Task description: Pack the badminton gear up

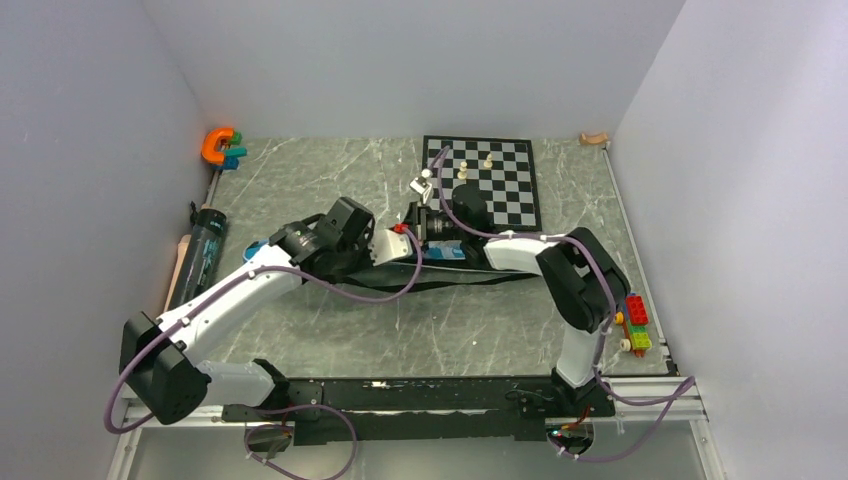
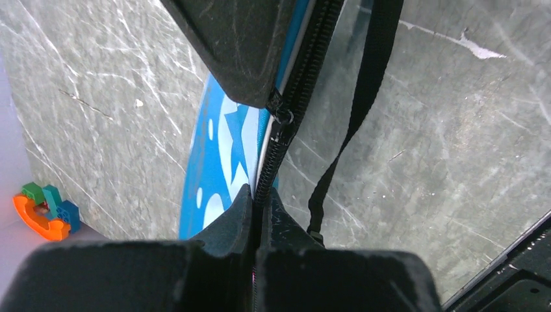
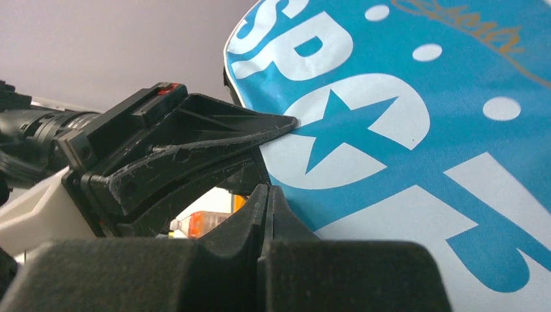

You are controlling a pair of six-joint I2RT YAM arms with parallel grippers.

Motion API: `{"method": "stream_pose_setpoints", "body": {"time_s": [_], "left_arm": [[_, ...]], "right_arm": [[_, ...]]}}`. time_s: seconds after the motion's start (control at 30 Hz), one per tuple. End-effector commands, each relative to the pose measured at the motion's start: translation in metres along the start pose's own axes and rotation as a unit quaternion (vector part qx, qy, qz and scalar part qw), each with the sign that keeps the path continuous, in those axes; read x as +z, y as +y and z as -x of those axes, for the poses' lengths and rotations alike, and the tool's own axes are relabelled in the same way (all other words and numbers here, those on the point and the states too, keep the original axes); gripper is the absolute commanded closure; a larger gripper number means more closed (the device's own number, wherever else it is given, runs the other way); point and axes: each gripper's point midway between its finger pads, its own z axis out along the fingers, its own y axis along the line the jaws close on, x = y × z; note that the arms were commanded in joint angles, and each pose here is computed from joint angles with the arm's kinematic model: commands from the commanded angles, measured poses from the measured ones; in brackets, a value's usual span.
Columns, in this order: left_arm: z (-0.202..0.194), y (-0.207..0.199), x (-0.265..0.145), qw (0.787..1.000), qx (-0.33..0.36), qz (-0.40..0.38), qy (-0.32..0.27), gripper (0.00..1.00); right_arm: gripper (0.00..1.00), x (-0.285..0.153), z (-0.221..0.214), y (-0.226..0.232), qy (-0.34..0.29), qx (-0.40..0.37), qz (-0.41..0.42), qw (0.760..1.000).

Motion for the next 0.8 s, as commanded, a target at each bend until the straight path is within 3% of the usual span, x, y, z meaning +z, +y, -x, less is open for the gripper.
{"method": "stream_pose_setpoints", "body": {"time_s": [0.0,0.5,0.77], "left_arm": [[0.034,0.018,-0.032,0.997,-0.022,-0.001,-0.076,1.0],[0.037,0.024,-0.054,0.989,-0.073,-0.047,-0.121,1.0],[0.027,0.04,-0.054,0.989,-0.081,-0.035,-0.12,1.0]], "right_arm": [[1.0,-0.015,0.022,0.02,-0.039,-0.051,-0.007,0.998],[1.0,-0.04,0.044,0.035,-0.065,-0.145,-0.088,0.983],[1.0,-0.059,0.051,0.047,-0.074,-0.187,-0.13,0.971]]}}
